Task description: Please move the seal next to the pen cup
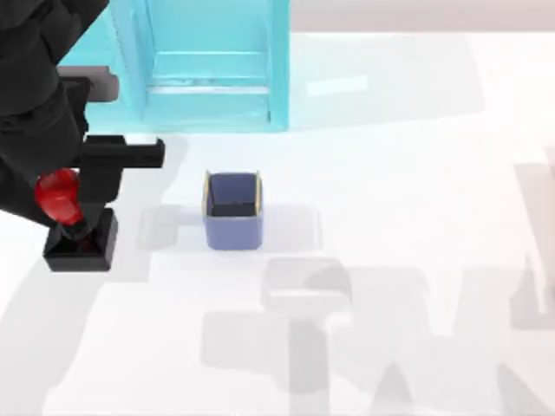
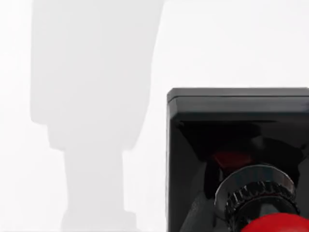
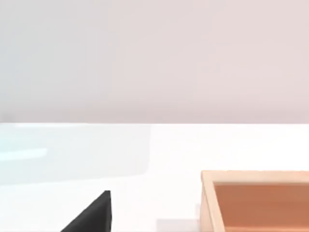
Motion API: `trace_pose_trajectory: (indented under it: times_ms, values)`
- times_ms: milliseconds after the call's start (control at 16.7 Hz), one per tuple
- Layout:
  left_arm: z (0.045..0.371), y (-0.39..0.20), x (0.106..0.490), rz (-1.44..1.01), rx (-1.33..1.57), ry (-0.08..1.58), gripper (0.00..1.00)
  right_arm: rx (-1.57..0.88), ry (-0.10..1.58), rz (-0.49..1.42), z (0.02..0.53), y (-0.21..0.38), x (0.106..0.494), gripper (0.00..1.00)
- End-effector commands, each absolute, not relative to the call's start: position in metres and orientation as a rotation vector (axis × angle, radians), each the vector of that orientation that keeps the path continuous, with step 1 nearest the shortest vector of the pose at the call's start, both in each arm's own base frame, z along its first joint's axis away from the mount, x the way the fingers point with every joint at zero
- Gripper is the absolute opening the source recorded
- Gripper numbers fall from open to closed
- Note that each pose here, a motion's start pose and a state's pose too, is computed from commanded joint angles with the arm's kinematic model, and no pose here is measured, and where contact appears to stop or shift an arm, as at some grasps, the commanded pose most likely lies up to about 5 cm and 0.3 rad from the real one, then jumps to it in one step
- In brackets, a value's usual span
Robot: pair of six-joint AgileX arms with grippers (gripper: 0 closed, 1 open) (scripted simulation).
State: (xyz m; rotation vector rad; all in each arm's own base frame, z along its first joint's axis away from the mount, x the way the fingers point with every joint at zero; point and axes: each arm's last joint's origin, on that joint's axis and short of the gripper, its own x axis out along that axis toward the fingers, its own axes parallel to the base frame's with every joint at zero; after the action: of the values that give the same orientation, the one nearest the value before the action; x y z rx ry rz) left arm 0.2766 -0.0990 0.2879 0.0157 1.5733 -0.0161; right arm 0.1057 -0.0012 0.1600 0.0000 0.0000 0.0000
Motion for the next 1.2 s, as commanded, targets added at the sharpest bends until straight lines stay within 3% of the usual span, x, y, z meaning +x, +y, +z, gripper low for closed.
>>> trace_pose_trajectory:
  times_ms: [300, 720, 1200]
  values:
    - [0.281, -0.112, 0.318, -0.014, 0.013, 1.576, 0.00, 0.000, 0.000, 0.000, 0.160, -0.001, 0.106, 1.00]
    - [0.228, -0.137, 0.411, -0.014, 0.017, 1.576, 0.00, 0.000, 0.000, 0.000, 0.160, -0.001, 0.106, 1.00]
    - [0.216, -0.142, 0.424, -0.020, 0.022, 1.573, 0.00, 0.000, 0.000, 0.000, 0.160, -0.001, 0.106, 1.00]
